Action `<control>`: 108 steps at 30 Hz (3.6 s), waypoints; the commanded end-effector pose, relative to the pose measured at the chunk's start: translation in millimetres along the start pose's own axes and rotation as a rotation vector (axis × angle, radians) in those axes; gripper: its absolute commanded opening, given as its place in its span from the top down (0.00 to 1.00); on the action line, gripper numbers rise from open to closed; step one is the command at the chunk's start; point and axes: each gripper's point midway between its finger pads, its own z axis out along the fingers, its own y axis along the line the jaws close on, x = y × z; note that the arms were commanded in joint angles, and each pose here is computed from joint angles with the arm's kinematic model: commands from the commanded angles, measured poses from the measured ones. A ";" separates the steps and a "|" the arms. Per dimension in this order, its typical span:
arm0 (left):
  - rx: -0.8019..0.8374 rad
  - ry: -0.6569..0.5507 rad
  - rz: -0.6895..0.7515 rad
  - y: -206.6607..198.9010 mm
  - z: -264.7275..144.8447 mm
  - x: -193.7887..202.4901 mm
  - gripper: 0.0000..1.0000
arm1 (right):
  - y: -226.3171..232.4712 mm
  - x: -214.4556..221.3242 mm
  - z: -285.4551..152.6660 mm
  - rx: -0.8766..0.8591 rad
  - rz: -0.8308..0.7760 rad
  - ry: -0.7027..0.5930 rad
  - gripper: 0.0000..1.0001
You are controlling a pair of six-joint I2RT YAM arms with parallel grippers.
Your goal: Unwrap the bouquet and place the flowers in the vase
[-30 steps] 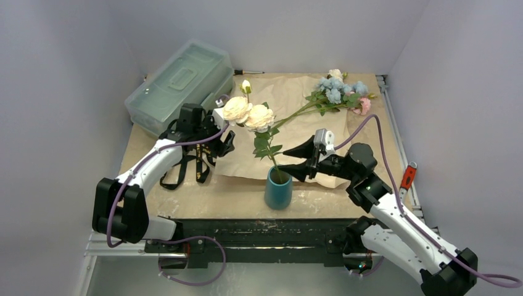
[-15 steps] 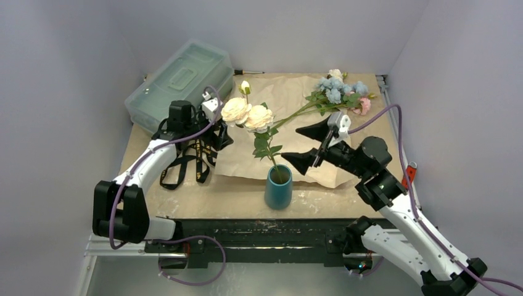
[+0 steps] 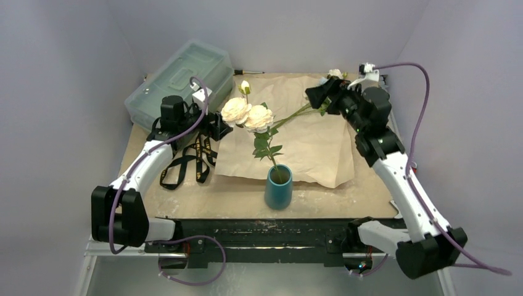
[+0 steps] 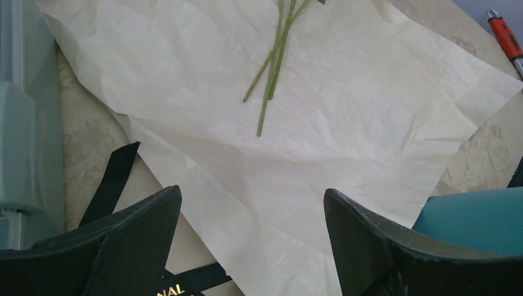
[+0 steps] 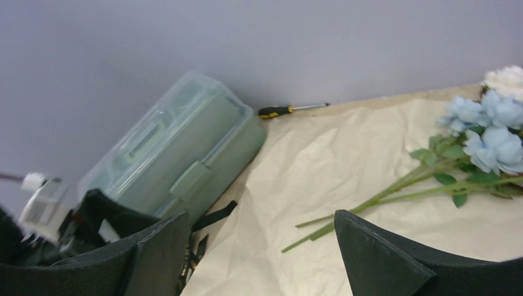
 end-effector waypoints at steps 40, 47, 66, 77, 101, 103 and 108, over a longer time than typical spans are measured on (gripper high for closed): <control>-0.089 -0.038 0.040 31.2 12.8 -22.4 0.14 | -243.6 146.4 197.9 0.696 0.240 0.309 0.58; -0.087 -0.029 0.037 37.6 14.9 -21.1 0.14 | -263.4 159.7 209.6 0.722 0.214 0.308 0.59; -0.100 -0.008 0.017 45.0 12.6 -16.2 0.14 | -249.6 152.4 205.5 0.683 0.258 0.325 1.00; -0.098 -0.032 0.001 45.8 15.9 -18.6 0.14 | -204.6 110.0 183.2 0.565 0.296 0.266 1.00; -0.124 -0.036 -0.031 44.5 9.8 -20.7 0.14 | -103.7 -5.7 125.7 0.157 0.116 0.023 1.00; -0.131 -0.005 -0.045 45.5 9.3 -13.6 0.13 | -83.0 -24.5 112.8 0.082 0.072 -0.016 1.00; -0.136 0.024 -0.061 46.6 9.3 -8.1 0.10 | -31.4 -56.8 67.6 -0.097 -0.040 -0.099 1.00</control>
